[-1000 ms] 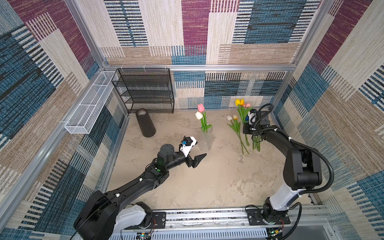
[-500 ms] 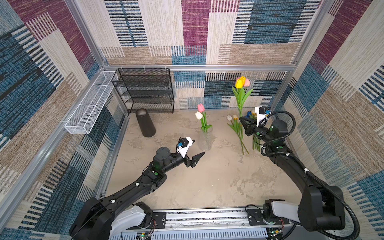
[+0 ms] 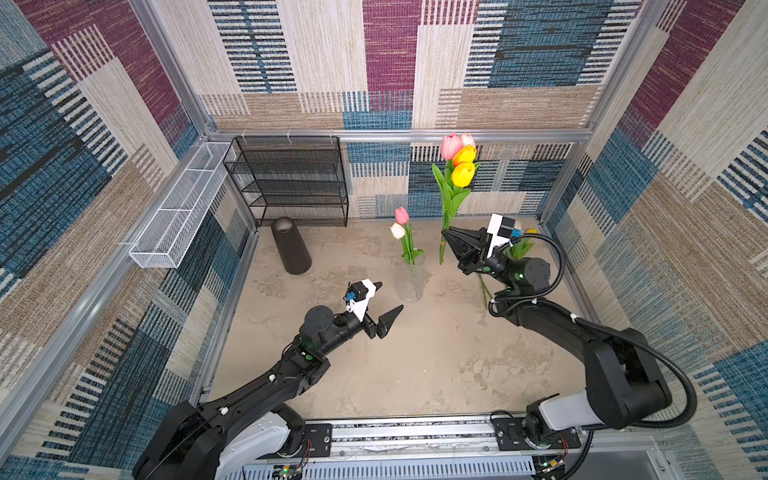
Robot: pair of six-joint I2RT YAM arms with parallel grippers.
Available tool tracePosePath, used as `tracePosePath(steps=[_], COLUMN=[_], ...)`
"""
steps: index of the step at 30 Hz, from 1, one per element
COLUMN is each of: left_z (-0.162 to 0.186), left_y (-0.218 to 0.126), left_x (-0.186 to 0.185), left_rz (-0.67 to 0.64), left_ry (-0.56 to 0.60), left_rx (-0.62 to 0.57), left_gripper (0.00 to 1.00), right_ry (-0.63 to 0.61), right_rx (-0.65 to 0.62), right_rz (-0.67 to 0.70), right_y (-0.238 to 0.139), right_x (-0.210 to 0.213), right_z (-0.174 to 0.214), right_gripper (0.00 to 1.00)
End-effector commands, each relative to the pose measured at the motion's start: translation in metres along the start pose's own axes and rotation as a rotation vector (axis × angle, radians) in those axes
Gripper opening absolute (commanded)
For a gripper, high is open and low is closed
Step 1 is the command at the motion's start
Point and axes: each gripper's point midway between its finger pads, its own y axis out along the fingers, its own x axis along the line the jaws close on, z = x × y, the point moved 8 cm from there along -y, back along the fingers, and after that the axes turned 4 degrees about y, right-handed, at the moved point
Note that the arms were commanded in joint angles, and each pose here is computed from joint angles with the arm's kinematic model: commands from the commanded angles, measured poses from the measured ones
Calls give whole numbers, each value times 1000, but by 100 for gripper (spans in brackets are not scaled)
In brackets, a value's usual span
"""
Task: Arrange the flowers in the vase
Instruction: 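Raise the held yellow and orange tulips with the right gripper over the vase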
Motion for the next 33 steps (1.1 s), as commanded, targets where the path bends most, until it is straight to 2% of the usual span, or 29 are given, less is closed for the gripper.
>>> tracePosePath(steps=[1, 9, 17, 27, 33], left_z=[-8, -2, 1, 6, 7], left_y=[-5, -14, -8, 3, 5], left_x=[1, 3, 5, 7, 6], left_rz=[-26, -75, -79, -63, -55], left_ry=[0, 13, 21, 14, 12], left_rx=[-37, -14, 6, 21, 21], left_gripper=[87, 87, 87, 87, 87], right_ry=[-64, -4, 31, 55, 47], right_rx=[-135, -140, -126, -86, -83], right_rz=[-69, -100, -100, -118, -140], right_y=[5, 19, 24, 22, 27], right_x=[-1, -30, -48, -53, -49], right_z=[-10, 21, 42, 69, 67], right_gripper=[0, 0, 0, 0, 0])
